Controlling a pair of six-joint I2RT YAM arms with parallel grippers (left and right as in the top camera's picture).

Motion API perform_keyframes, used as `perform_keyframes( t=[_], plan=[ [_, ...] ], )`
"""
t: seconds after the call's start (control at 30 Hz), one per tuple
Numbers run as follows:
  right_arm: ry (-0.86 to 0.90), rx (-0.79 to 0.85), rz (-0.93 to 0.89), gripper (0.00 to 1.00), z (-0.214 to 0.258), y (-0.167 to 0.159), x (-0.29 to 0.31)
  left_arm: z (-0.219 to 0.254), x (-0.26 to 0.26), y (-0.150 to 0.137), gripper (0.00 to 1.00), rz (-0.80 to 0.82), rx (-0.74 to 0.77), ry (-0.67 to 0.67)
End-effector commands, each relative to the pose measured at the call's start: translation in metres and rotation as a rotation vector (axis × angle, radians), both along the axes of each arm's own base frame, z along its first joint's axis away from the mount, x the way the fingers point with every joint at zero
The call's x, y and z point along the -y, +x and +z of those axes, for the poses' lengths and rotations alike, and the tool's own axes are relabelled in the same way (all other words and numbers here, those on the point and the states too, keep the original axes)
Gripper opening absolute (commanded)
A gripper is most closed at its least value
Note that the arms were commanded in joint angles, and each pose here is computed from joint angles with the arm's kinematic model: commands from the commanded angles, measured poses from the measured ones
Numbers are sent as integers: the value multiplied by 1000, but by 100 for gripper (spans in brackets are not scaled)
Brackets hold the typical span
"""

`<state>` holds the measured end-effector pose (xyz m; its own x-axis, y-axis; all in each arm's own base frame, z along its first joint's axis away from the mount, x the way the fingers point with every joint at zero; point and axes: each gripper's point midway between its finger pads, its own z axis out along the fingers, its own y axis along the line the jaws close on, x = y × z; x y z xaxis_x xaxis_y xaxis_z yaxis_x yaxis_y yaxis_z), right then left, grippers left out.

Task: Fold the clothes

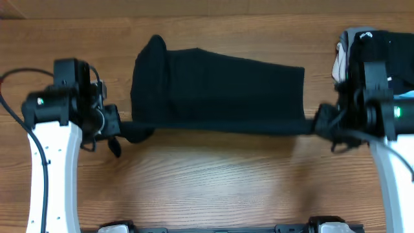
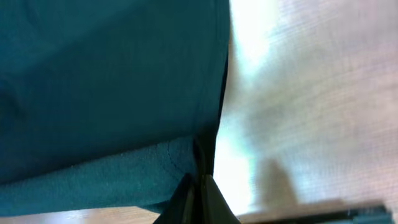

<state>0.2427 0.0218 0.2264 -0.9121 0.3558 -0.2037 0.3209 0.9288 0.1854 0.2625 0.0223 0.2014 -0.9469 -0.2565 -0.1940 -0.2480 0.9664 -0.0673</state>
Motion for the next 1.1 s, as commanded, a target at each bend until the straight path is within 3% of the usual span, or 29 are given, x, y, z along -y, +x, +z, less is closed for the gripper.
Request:
perform_keyframes(
  t=[0.0,0.2,0.37,0.7,1.07],
  plan=[
    [-39,-72,-105,4,-31,-29,13,-25,5,-19,4,35,-43,-37],
    [-14,-198,-149,4,-77,-51,9,-67,9,-39,4,39,-134,-60],
    [18,-168,-196,4,-81,-41,5,-89,12,-44,4,41,-153,-72],
    [22,-119,-203,4,-81,-28,6,-89,15,-17,4,31,-41,-97],
    [2,-87,-208,4,-100,4,10,-77,30,39,4,-55,181,-82]
  ],
)
